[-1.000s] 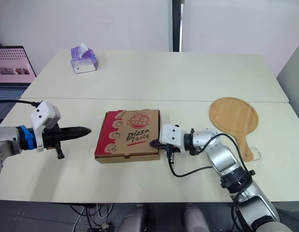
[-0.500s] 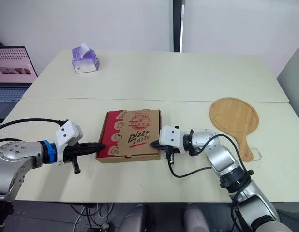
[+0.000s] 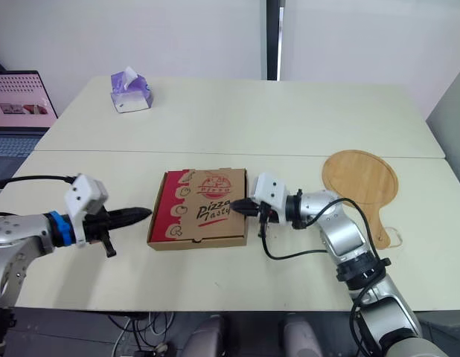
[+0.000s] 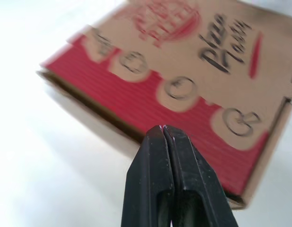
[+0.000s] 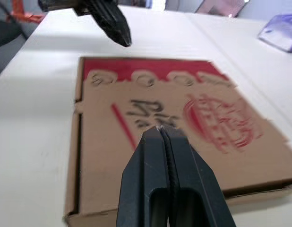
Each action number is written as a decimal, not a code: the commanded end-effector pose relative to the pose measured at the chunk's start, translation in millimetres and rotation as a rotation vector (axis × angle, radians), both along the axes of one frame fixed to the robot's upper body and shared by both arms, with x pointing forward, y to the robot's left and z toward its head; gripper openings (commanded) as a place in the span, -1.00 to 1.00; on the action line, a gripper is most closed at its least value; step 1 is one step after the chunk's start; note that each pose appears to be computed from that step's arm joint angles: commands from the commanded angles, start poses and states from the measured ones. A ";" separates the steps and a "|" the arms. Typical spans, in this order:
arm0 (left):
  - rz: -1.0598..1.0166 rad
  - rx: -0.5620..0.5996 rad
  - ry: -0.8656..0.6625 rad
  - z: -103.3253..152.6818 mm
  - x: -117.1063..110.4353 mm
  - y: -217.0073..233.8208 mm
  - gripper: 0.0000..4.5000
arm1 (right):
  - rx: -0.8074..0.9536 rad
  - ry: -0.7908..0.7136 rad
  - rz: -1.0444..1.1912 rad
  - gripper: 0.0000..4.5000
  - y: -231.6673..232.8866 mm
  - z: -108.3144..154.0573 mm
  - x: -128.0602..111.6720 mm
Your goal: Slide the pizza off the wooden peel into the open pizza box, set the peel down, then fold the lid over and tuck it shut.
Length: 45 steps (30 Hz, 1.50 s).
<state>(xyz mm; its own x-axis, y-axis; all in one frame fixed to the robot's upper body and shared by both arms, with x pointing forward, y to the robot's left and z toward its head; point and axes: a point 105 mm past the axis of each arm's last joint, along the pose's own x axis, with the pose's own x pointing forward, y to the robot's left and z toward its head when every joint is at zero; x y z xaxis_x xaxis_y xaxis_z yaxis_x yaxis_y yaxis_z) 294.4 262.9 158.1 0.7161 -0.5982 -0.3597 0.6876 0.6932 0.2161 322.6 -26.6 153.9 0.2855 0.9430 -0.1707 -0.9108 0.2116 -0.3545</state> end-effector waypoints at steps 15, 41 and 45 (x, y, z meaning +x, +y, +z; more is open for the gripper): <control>0.088 0.088 0.005 -42.9 16.0 -7.5 -1.00 | -0.222 -0.052 -0.199 -0.98 -24.0 -45.1 28.6; -0.316 0.059 0.068 -57.5 9.6 -99.5 -1.00 | -0.271 0.158 -0.063 -0.98 -55.3 -44.2 -23.1; -0.290 0.073 0.061 -56.7 15.4 -92.4 -1.00 | -0.278 0.162 -0.070 -0.98 -59.0 -45.9 -20.7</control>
<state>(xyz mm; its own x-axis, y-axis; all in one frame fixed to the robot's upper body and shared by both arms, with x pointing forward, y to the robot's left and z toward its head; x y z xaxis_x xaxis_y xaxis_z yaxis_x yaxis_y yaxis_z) 313.9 187.3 99.7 0.5518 -0.6937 -0.4629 0.8290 0.5170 0.2134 301.9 -97.2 92.0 0.3088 0.7971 -0.5189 -0.9498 0.2294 -0.2128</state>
